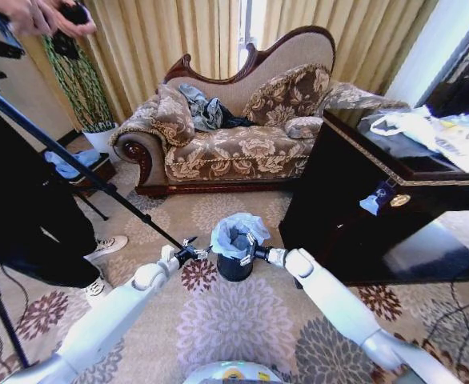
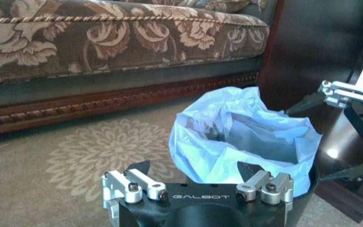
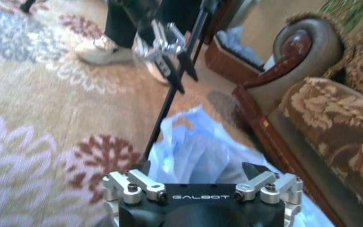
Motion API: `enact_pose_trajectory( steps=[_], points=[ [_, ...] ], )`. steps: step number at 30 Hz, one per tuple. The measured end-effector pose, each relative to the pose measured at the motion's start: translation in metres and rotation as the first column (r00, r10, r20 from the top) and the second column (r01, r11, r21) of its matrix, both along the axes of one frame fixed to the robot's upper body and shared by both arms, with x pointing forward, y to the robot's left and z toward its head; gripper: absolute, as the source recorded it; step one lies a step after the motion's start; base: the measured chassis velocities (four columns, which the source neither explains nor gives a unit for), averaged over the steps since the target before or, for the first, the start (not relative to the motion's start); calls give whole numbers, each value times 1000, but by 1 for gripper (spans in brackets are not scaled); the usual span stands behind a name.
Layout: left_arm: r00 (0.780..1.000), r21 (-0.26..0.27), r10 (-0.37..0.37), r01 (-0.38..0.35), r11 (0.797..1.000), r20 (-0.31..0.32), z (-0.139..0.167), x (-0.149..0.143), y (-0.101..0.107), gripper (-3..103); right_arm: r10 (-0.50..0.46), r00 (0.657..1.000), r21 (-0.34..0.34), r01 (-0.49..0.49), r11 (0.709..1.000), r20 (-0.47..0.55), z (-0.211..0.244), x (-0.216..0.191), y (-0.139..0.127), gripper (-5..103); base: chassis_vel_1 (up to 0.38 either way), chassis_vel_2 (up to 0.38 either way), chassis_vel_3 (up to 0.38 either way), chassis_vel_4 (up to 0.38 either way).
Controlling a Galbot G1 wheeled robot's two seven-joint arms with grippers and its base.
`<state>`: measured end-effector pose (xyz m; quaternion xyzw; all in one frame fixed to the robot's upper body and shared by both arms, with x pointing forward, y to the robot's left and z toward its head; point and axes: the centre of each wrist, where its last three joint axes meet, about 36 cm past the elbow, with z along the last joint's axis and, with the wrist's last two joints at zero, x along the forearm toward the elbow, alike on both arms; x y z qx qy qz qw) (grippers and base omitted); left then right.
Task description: Place a garbage bag over the trash bin.
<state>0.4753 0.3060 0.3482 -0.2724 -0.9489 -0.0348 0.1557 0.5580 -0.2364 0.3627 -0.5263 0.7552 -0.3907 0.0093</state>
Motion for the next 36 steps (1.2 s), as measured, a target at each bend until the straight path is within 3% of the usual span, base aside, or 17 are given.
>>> enact_pose_trajectory(
  steps=[3, 6, 8, 9, 12, 19, 21, 25, 36],
  points=[
    [1000, -7, 4, -4, 1000, 0, -1, 1, -1, 96, -1, 1000, -34, 2, 999, 4, -1, 5, -7, 90, 0, 0, 0, 0],
    [1000, -18, 7, -7, 1000, 0, -1, 2, -3, 94, 3, 1000, -63, -2, 998, 20, -2, 11, -12, 75, 0, 0, 0, 0],
    [1000, -19, 8, -8, 1000, -1, -1, 3, -2, 94, 3, 1000, -65, -2, 998, 20, -2, 11, -13, 75, 0, 0, 0, 0],
    [1000, -20, 11, -11, 1000, 0, -2, 3, -2, 94, 4, 1000, -69, -3, 998, 24, -2, 11, -13, 64, 0, 0, 0, 0],
    [1000, -26, 13, -13, 1000, 1, -1, 4, -2, 94, 6, 1000, -76, -4, 997, 28, -2, 12, -14, 58, 0, 0, 0, 0],
    [1000, -43, 20, -20, 999, 1, 0, 6, -1, 93, 13, 999, -97, -8, 995, 51, -7, 12, -13, 26, 0, 0, 0, 0],
    [1000, -45, 21, -21, 999, 2, 0, 6, -1, 93, 13, 998, -99, -8, 995, 55, -7, 12, -13, 26, 0, 0, 0, 0],
    [1000, -51, 25, -25, 998, 2, -2, 5, -1, 93, 15, 997, -137, -5, 991, 74, -8, 11, -17, 4, 0, 0, 0, 0],
    [999, -59, 32, -32, 998, 2, -1, 6, -1, 93, 18, 996, -161, -4, 987, 83, -2, 1, -26, 0, 0, 0, 0, 0]
  ],
)
